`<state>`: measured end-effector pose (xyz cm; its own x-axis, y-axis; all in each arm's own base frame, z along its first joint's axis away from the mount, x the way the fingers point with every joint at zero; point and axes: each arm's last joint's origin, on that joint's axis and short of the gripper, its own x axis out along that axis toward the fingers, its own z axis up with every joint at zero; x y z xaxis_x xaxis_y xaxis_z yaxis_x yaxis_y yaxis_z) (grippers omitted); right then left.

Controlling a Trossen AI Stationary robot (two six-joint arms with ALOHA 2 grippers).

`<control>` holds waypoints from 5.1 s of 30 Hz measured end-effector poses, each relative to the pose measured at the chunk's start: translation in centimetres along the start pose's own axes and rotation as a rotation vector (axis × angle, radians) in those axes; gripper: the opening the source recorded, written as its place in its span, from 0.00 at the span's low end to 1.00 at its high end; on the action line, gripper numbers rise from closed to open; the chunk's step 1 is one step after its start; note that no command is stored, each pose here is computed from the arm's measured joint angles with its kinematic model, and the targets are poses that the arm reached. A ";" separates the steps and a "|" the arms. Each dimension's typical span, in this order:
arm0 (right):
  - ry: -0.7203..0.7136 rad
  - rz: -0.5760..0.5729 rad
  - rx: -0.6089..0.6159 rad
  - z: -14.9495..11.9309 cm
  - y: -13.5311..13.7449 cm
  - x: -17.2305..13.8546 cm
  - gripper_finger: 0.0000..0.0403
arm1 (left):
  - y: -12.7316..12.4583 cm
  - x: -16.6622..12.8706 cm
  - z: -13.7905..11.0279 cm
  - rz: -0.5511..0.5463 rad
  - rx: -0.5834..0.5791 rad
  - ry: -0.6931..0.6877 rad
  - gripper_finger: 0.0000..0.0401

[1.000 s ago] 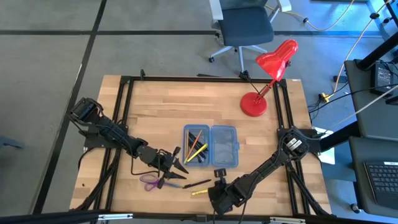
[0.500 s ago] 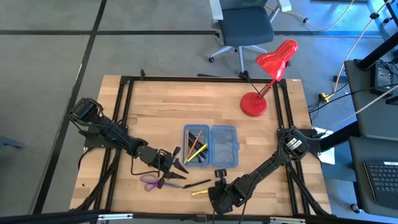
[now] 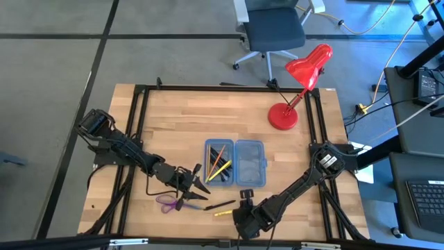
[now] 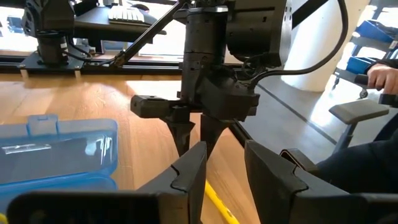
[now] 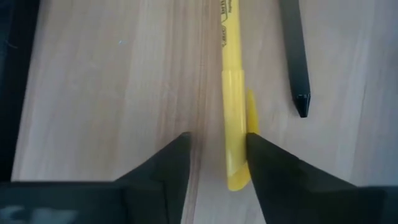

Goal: Pick & place school supplies into a supply box
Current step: Put the yellow pen into the blue supply box, then put the black pen into the blue supply box

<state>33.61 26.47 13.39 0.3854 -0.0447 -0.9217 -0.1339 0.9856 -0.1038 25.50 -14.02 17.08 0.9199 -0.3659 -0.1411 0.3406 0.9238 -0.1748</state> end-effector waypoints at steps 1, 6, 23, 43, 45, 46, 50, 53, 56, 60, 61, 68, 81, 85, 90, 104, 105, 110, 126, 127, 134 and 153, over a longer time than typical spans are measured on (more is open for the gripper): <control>0.000 0.000 0.000 0.0 0.0 0.0 0.41 | 0.0 0.0 0.0 0.000 0.000 0.000 0.26; 0.000 -0.001 -0.003 0.0 0.0 0.0 0.44 | 0.0 0.0 0.0 0.000 0.000 0.000 0.25; -0.042 0.010 -0.041 1.5 0.3 -1.3 0.44 | 0.0 0.0 0.0 0.000 0.000 0.000 0.26; 0.043 -0.319 -0.058 3.2 -3.8 -3.6 0.43 | 0.1 0.0 0.0 0.031 0.000 -0.006 0.26; 0.030 -0.350 -0.089 3.9 -4.6 -3.8 0.44 | 0.2 0.0 0.0 0.063 0.001 -0.012 0.26; 0.029 -0.357 -0.110 4.2 -5.0 -3.8 0.44 | 0.3 0.0 0.1 0.088 0.007 -0.017 0.26; 0.042 -0.368 -0.142 5.0 -6.8 -3.4 0.44 | 1.0 0.0 0.2 0.225 0.020 -0.042 0.26; 0.068 -0.381 -0.156 5.5 -8.6 -3.0 0.43 | 1.4 0.0 0.1 0.261 -0.012 -0.048 0.26; 0.095 -0.389 -0.227 6.0 -10.3 -2.6 0.44 | 1.8 0.3 -0.3 0.269 -0.022 -0.031 0.26; 0.161 -0.387 -0.438 6.4 -12.0 -2.3 0.44 | 2.9 0.6 -1.3 0.271 0.021 0.052 0.26; 0.176 -0.385 -0.490 6.5 -12.4 -2.2 0.44 | 3.1 0.6 -1.6 0.267 0.027 0.077 0.25; 0.254 -0.365 -0.726 6.8 -14.6 -1.8 0.44 | 4.3 0.6 -1.9 0.301 0.054 0.129 0.25; 0.262 -0.321 -0.714 6.9 -15.9 -1.5 0.44 | 8.0 0.3 -1.4 0.298 0.070 0.154 0.25; 0.251 -0.321 -0.744 7.1 -15.8 -1.5 0.44 | 9.0 0.2 -1.4 0.304 0.058 0.175 0.26; 0.201 -0.330 -0.736 7.5 -15.7 -1.4 0.44 | 9.5 0.1 -1.4 0.262 0.034 0.179 0.25; 0.158 -0.340 -0.726 8.0 -15.6 -1.3 0.44 | 10.4 -0.1 -1.7 0.263 0.010 0.210 0.25; 0.155 -0.340 -0.723 8.0 -15.6 -1.3 0.44 | 10.6 0.0 -1.9 0.269 -0.002 0.211 0.26; 0.142 -0.343 -0.716 8.1 -15.6 -1.3 0.44 | 11.2 0.1 -2.9 0.312 -0.058 0.249 0.26; 0.077 -0.230 -0.466 8.6 -13.8 -2.9 0.44 | 10.9 -0.3 -2.0 0.256 -0.066 0.245 0.26; 0.077 -0.215 -0.445 8.5 -13.4 -3.0 0.44 | 10.7 -0.5 -1.7 0.249 -0.064 0.246 0.26; 0.012 -0.168 -0.391 8.2 -10.0 -3.6 0.44 | 8.4 -1.7 0.5 0.196 -0.043 0.235 0.25; -0.416 0.066 -0.301 8.8 -5.5 -1.1 0.44 | 1.8 -4.1 2.1 0.026 -0.106 0.279 0.26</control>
<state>41.96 22.52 18.25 0.6892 0.1450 -0.7099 -0.4033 0.8907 -0.2096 22.79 -10.58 19.43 0.8344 -0.3724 -0.4063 0.2818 0.9218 -0.2662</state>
